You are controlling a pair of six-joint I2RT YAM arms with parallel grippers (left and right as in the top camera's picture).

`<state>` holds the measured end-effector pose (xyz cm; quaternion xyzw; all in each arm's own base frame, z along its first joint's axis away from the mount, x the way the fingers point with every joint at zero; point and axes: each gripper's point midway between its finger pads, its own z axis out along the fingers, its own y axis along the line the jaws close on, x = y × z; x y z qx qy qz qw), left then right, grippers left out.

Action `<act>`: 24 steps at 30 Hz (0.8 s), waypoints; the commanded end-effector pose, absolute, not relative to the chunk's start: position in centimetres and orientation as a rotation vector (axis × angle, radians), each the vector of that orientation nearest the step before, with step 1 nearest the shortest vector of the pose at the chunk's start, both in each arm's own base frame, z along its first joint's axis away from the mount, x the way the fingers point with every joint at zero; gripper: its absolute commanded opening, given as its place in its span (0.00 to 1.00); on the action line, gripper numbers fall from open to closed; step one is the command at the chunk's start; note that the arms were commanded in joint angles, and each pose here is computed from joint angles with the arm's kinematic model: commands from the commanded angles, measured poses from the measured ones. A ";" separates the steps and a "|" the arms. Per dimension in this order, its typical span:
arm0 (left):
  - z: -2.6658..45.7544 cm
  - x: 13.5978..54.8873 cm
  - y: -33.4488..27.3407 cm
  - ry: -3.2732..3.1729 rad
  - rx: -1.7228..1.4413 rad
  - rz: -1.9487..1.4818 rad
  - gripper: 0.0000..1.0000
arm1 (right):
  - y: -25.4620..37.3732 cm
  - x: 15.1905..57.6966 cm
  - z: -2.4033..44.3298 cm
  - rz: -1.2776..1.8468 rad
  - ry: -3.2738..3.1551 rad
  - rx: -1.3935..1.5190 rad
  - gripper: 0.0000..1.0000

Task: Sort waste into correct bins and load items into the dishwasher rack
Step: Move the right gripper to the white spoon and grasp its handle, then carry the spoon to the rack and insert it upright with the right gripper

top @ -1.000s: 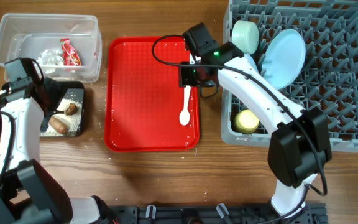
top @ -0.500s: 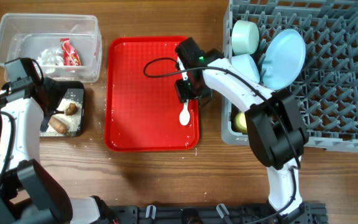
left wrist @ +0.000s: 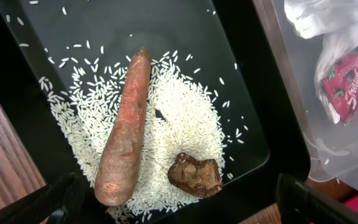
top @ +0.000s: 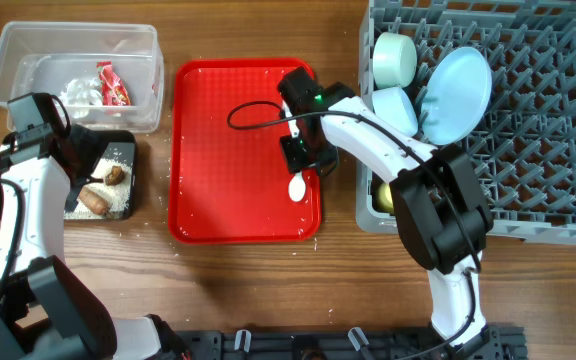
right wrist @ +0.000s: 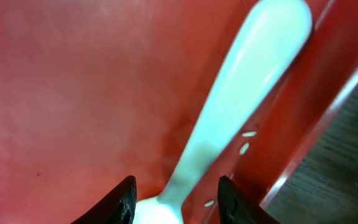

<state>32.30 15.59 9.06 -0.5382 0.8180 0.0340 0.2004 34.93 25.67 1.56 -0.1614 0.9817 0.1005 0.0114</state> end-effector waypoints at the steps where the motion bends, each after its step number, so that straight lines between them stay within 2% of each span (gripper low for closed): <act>1: 9.8 32.5 15.9 2.264 -1.501 0.093 1.00 | 25.0 34.6 0.2 0.257 3.104 -0.438 0.42; 3: 9.8 32.5 15.9 2.263 -1.502 0.093 1.00 | 25.1 34.7 -0.3 0.263 3.086 -0.453 0.35; 7: 9.8 32.5 15.9 2.263 -1.502 0.093 1.00 | 24.5 33.9 -1.9 0.249 3.093 -0.487 0.34; 12: 9.8 32.5 15.9 2.263 -1.502 0.093 1.00 | 24.3 34.2 -2.4 0.234 3.064 -0.524 0.13; 15: 9.8 32.5 15.9 2.263 -1.502 0.093 1.00 | 24.3 34.9 -2.4 0.214 3.030 -0.554 0.09; 16: 9.8 32.5 15.9 2.263 -1.502 0.093 1.00 | 24.4 34.9 -2.4 0.215 3.026 -0.556 0.04; 20: 9.8 32.5 15.9 2.263 -1.502 0.093 1.00 | 24.6 35.3 -1.5 0.222 3.005 -0.597 0.04; 24: 9.8 32.5 15.9 2.263 -1.502 0.093 1.00 | 25.7 36.9 4.8 0.280 2.893 -0.585 0.04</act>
